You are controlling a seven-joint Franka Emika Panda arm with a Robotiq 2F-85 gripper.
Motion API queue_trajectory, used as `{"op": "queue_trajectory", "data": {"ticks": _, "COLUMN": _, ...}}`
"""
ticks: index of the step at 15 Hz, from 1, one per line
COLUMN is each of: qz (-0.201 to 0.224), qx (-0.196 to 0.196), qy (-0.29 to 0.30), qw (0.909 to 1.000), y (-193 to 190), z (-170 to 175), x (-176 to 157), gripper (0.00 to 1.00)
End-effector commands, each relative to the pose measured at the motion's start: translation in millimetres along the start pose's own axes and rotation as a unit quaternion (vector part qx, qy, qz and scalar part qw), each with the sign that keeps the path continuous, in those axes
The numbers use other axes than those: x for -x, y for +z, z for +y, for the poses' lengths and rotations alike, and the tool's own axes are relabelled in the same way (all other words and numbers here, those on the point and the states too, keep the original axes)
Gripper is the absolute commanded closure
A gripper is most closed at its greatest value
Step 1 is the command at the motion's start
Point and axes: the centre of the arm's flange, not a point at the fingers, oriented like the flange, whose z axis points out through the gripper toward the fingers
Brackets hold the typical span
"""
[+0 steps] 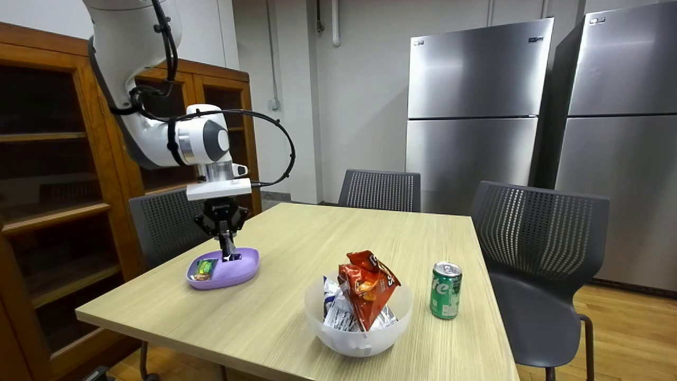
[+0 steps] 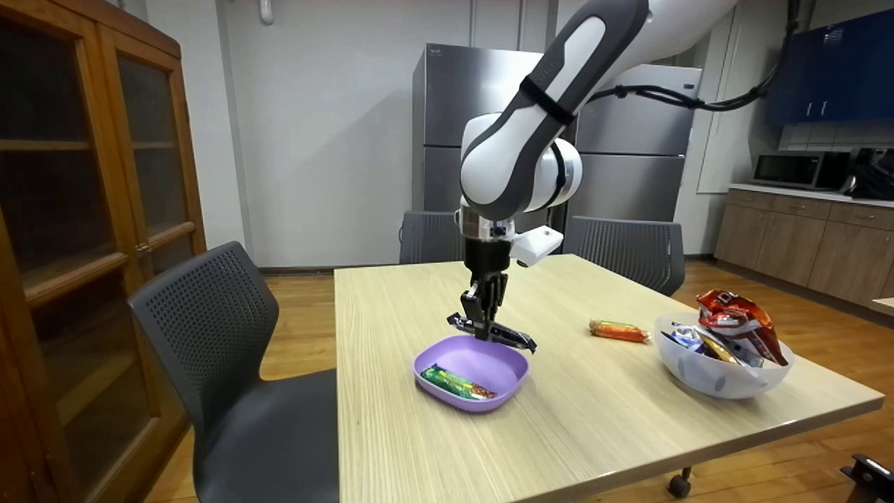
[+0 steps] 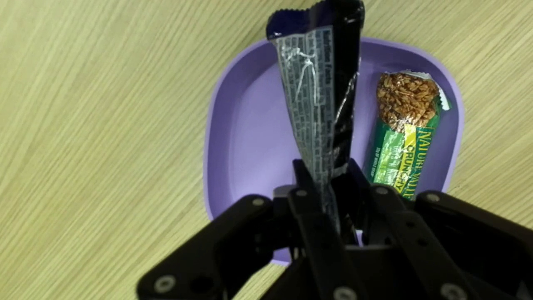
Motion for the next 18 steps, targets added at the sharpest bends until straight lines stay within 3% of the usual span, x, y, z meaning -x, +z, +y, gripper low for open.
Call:
{"op": "queue_trajectory", "data": {"ticks": 1, "qz": 0.000, "qx": -0.003, "qy": -0.034, "qw": 0.9994, "y": -4.1, "z": -12.5, "x": -1.0, "gripper": 0.94}}
{"op": "queue_trajectory", "data": {"ticks": 7, "qz": -0.001, "qx": -0.013, "qy": -0.035, "qw": 0.9993, "y": -1.7, "z": -28.4, "x": -9.1, "gripper": 0.94}}
{"op": "queue_trajectory", "data": {"ticks": 18, "qz": -0.015, "qx": -0.018, "qy": 0.000, "qw": 0.9997, "y": 30.2, "z": -17.8, "x": -34.8, "gripper": 0.94}}
